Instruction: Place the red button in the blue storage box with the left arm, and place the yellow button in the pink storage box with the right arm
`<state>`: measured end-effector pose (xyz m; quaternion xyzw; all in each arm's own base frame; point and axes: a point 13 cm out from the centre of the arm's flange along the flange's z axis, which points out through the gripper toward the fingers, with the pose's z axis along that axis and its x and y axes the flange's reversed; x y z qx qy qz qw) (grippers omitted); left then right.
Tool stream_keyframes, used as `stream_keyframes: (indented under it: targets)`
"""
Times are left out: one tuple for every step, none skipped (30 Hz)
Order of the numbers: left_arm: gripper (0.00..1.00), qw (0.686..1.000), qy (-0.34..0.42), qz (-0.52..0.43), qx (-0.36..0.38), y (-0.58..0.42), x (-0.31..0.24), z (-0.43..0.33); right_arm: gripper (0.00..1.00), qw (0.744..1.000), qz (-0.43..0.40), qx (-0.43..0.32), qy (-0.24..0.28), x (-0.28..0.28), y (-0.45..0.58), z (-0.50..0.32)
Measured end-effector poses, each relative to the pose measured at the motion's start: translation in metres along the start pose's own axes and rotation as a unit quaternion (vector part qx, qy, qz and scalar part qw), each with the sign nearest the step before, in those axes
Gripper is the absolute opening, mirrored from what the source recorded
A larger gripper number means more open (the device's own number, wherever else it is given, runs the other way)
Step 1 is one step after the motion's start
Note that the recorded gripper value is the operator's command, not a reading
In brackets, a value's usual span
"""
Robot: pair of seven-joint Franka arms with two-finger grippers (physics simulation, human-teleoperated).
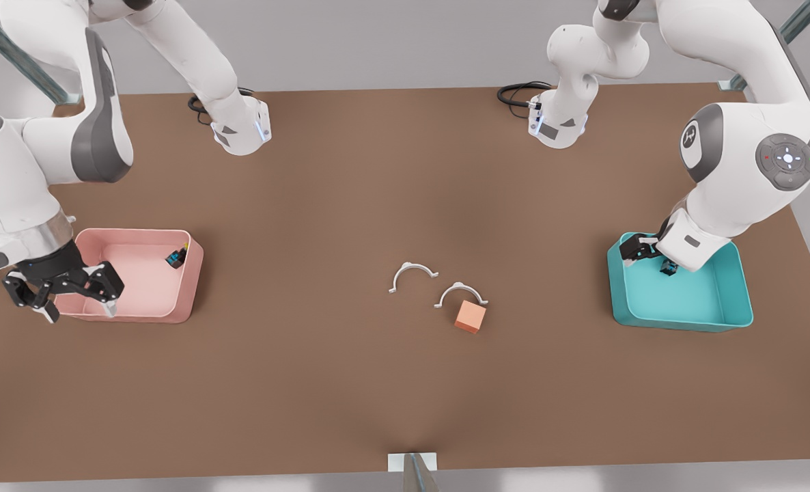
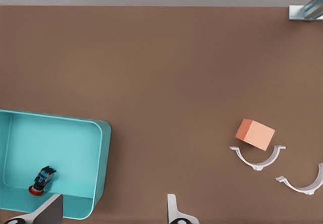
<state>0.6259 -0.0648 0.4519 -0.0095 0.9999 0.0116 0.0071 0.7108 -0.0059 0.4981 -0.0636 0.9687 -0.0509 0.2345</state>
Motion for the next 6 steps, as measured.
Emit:
stream_keyframes:
  targets:
    - [1.0, 1.0, 0.0, 0.0, 0.0, 0.0, 0.0, 0.0, 1.0, 0.999, 0.007, 0.026, 0.028, 0.008, 0.0, -0.004]
    - [1.0, 1.0, 0.0, 0.0, 0.0, -0.001, 0.0, 0.0, 1.0, 0.998, 0.016, 0.032, 0.05, 0.018, 0.006, -0.014]
    - [1.0, 1.0, 0.0, 0.0, 0.0, -0.002, 0.0, 0.0, 1.0, 0.997, 0.021, 0.023, 0.07, 0.028, 0.018, -0.023]
    - [1.0, 1.0, 0.0, 0.001, 0.001, -0.004, 0.001, 0.0, 1.0, 0.995, 0.025, 0.012, 0.091, 0.039, 0.027, -0.025]
    - [1.0, 1.0, 0.0, 0.001, 0.001, -0.005, 0.001, 0.0, 1.0, 0.993, 0.029, 0.003, 0.111, 0.05, 0.033, -0.025]
    - [1.0, 1.0, 0.0, 0.001, 0.001, -0.005, 0.001, 0.0, 1.0, 0.991, 0.033, -0.005, 0.129, 0.059, 0.037, -0.023]
